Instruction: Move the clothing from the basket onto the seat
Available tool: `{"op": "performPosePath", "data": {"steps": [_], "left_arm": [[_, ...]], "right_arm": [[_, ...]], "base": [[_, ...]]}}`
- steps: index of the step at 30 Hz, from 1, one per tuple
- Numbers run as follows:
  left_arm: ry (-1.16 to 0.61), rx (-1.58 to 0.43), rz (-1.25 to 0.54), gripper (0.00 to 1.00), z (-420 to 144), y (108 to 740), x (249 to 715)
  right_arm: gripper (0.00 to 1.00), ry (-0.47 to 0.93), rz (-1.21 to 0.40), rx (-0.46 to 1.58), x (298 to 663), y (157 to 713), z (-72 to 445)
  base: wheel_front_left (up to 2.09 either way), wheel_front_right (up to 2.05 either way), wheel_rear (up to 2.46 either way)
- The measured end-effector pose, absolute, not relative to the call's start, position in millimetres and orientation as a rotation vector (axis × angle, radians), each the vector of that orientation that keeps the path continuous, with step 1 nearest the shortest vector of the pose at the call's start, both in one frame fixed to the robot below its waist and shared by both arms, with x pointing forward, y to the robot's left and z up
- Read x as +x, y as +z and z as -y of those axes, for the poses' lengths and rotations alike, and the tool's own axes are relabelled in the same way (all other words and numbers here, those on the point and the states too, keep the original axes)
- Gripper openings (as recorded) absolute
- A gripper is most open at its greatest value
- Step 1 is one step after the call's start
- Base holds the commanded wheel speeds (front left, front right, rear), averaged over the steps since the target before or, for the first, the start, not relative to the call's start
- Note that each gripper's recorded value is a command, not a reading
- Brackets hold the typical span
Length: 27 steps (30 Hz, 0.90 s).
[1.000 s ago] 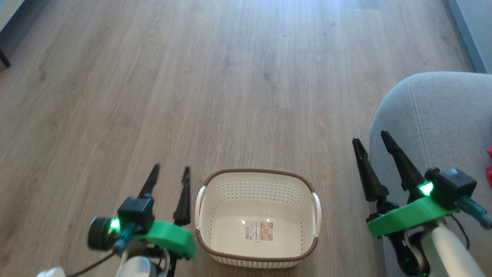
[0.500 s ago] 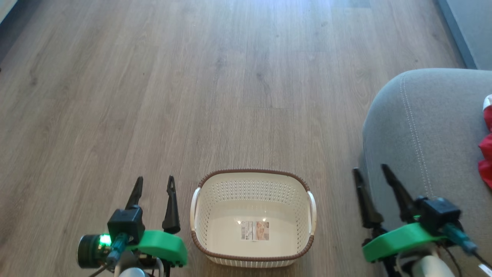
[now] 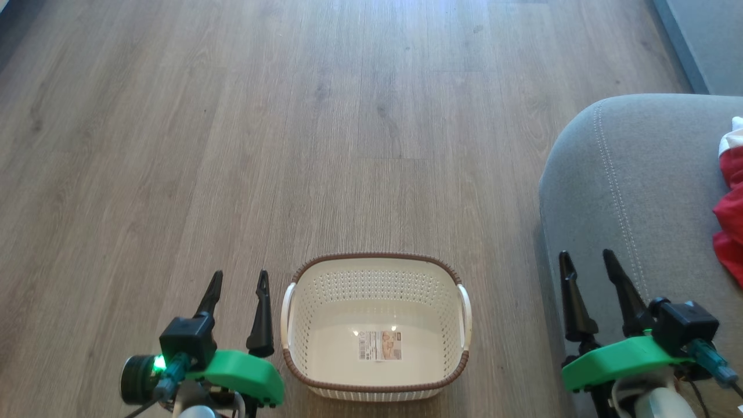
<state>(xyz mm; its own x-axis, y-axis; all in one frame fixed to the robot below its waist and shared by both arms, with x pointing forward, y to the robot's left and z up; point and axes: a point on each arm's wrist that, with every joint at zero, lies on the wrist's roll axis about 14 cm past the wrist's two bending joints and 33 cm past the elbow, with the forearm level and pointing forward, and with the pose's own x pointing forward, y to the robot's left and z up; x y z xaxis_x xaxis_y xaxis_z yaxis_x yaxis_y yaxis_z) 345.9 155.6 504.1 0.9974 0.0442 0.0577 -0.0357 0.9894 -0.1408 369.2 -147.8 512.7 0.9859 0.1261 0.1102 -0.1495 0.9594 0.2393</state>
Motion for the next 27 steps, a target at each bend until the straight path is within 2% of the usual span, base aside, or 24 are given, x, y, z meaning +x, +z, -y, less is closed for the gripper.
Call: {"op": "performPosePath", "data": {"steps": [27], "left_arm": [[0.011, -0.184, 0.039, 1.0, -154.5, 496.8, 344.0]], "right_arm": [[1.0, 0.123, 0.08, 0.269, 367.0, 507.5, 152.0]], "base": [[0.0, 0.0, 0.0]]}}
